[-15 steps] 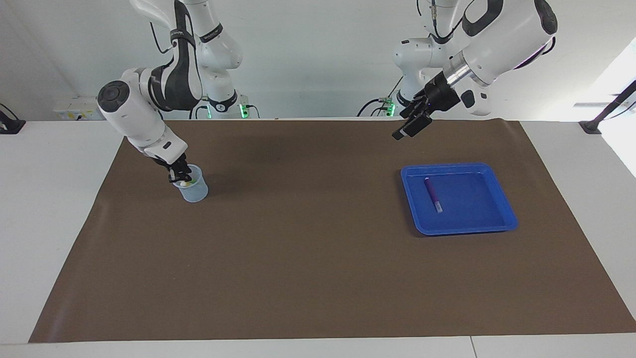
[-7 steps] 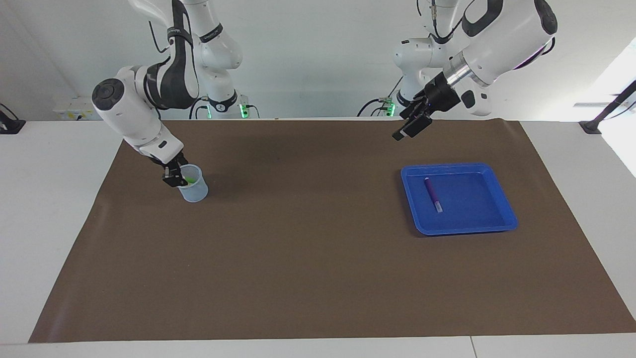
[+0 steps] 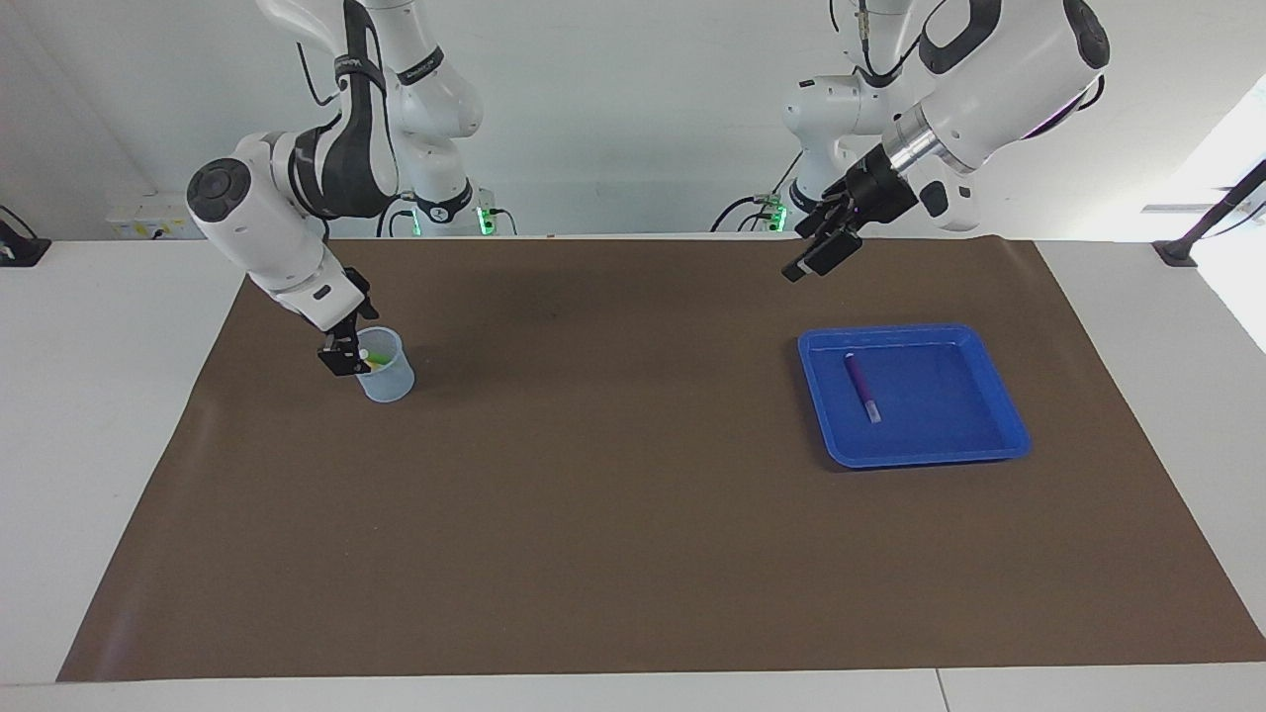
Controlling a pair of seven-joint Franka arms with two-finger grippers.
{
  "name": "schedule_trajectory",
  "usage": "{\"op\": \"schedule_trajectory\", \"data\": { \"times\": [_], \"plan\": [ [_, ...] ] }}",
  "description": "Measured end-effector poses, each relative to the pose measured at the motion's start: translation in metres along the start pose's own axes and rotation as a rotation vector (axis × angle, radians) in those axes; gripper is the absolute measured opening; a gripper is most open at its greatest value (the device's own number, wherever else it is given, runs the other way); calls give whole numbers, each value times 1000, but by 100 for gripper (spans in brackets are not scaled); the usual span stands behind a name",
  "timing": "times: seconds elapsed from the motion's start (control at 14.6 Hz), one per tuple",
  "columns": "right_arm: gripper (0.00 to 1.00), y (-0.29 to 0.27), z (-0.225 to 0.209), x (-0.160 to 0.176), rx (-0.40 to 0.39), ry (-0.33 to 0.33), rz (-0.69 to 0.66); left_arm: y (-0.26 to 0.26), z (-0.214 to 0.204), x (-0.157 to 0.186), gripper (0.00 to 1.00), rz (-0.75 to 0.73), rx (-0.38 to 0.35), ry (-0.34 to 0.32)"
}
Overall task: Right arm passes pens to left for tray arrangement
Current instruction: 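Grasp the green pen in the cup with the right gripper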
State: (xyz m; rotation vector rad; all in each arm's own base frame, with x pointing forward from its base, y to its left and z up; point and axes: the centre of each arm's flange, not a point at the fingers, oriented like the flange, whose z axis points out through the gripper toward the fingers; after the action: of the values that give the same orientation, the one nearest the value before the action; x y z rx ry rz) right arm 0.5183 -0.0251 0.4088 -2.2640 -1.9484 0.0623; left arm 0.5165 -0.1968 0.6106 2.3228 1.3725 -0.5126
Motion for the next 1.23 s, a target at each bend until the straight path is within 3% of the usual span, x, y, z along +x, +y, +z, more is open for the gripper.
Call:
{"op": "schedule_trajectory", "data": {
  "times": [0.41,0.55,0.68,0.75,0.96,1.23],
  "plan": [
    [100,1,-3,10,-11,1,691,0,0,0,100,-2,-5,1],
    [95,0,-2,13,-11,2,966,1,-1,0,100,-2,-8,2],
    [76,1,-2,12,-10,4,1247,1,-1,0,100,-2,-9,3],
    [73,1,-2,12,-10,4,1348,1,-1,1,100,-2,-9,3],
    [72,1,3,8,2,-4,1461,1,1,-1,100,0,-8,2],
    [67,2,7,4,11,-11,1444,1,4,-3,100,2,-8,3]
  ]
}}
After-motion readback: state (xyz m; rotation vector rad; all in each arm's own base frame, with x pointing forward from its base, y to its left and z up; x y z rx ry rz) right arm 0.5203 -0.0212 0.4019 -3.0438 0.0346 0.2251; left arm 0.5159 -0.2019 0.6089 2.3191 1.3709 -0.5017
